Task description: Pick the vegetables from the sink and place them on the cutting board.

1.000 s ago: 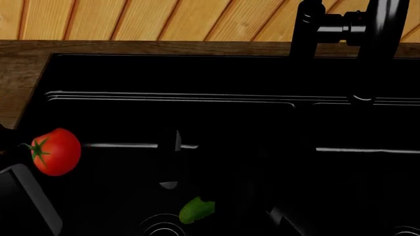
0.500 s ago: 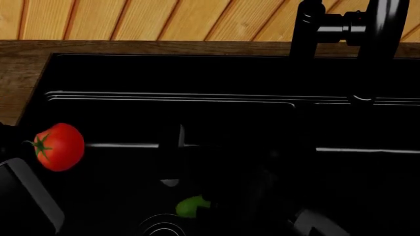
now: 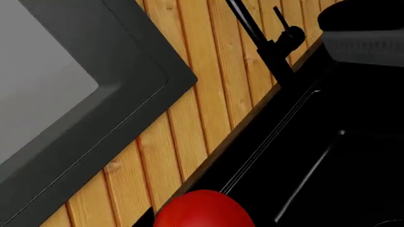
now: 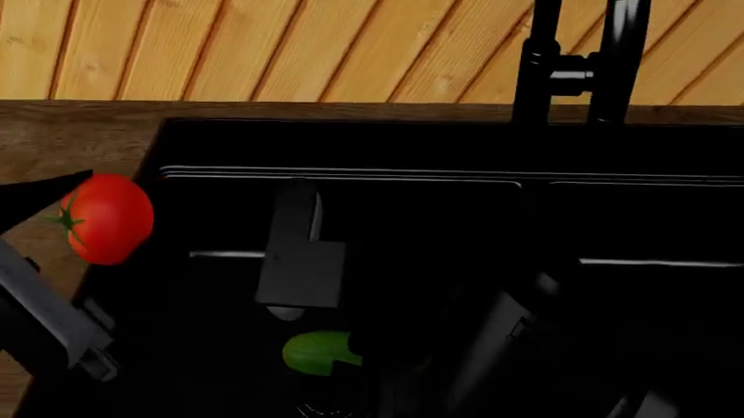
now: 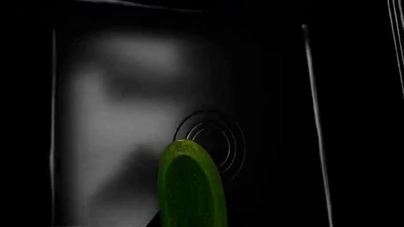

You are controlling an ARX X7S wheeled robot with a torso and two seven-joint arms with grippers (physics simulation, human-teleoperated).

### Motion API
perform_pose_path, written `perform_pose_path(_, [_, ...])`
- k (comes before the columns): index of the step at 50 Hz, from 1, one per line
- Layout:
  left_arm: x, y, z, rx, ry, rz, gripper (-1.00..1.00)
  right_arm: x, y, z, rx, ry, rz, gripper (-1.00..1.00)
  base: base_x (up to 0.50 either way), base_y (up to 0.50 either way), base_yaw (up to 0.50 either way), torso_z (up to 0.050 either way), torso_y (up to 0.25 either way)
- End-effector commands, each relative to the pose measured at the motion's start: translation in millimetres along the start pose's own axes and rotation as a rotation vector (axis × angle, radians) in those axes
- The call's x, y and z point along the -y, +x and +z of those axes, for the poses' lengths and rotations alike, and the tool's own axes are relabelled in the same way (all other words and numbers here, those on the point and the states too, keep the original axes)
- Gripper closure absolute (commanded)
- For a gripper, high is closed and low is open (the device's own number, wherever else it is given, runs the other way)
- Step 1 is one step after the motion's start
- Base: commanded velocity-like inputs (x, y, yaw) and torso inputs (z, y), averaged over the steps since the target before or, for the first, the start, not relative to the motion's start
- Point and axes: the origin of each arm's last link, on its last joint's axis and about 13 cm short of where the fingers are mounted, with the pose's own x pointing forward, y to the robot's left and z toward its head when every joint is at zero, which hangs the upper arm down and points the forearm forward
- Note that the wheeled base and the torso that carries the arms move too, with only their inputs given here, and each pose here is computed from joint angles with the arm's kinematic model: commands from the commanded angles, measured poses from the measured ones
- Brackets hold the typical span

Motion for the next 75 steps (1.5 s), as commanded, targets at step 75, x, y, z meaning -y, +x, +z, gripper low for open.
perform_pose_path(75, [24.7, 9, 66, 0.132, -0.010, 0.517, 1.00, -73.2, -72, -11, 0.482, 0.656, -1.096, 1.00, -0.22, -0.10, 0.00, 0.000, 0.073])
